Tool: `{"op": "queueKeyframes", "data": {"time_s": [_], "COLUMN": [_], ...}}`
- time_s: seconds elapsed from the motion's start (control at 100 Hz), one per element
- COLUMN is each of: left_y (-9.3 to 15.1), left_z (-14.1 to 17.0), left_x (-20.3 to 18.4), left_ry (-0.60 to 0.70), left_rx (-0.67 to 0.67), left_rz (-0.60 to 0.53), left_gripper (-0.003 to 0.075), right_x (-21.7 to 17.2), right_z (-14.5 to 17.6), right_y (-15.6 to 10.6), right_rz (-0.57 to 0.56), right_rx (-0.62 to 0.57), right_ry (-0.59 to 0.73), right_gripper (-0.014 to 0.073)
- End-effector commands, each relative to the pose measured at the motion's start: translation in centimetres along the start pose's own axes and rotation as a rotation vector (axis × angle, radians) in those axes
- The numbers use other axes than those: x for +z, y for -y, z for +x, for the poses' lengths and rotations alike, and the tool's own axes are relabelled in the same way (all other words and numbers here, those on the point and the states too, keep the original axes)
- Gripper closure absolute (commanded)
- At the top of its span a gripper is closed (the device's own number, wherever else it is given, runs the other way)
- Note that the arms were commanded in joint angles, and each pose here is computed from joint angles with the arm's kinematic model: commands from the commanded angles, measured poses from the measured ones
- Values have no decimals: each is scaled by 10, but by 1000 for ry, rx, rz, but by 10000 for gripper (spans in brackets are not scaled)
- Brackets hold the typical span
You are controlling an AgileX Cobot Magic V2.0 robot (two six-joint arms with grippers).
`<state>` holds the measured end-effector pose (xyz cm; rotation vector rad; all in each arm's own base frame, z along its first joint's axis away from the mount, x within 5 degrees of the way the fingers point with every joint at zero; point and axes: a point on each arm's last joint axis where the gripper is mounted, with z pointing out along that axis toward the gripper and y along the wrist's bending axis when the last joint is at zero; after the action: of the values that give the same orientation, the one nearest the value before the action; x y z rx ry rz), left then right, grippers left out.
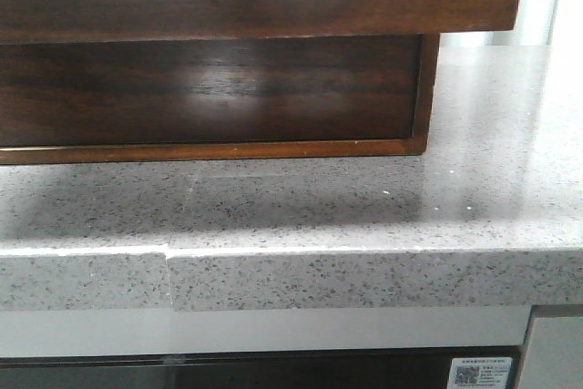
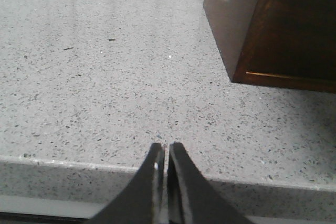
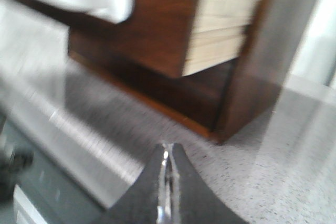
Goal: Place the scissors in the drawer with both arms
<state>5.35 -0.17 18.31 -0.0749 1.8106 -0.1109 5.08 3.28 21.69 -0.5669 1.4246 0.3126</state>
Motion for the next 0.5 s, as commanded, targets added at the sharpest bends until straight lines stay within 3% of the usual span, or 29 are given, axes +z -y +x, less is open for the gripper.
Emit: {"op": "queueKeyframes", "data": {"time_s": [0.0,0.19,0.38,0.49], "left_y": [0,0,0,0], "left_z": [0,0,0,0], "left_x": [0,0,0,0], "left_ry": [63,63,63,63], "left_rx": [0,0,0,0], "left_rz": [6,6,6,6], "left_gripper": [742,742,742,742], "right_x": [0,-3,-5,-7], "right_z": [-14,-11,-4,10], "right_y": [1,12,24,27], "right_rz": [43,255,444,518], "right_rx": [40,73,114,138], "right_ry": [164,281,218,72], "right_gripper": [657,657,657,657]}}
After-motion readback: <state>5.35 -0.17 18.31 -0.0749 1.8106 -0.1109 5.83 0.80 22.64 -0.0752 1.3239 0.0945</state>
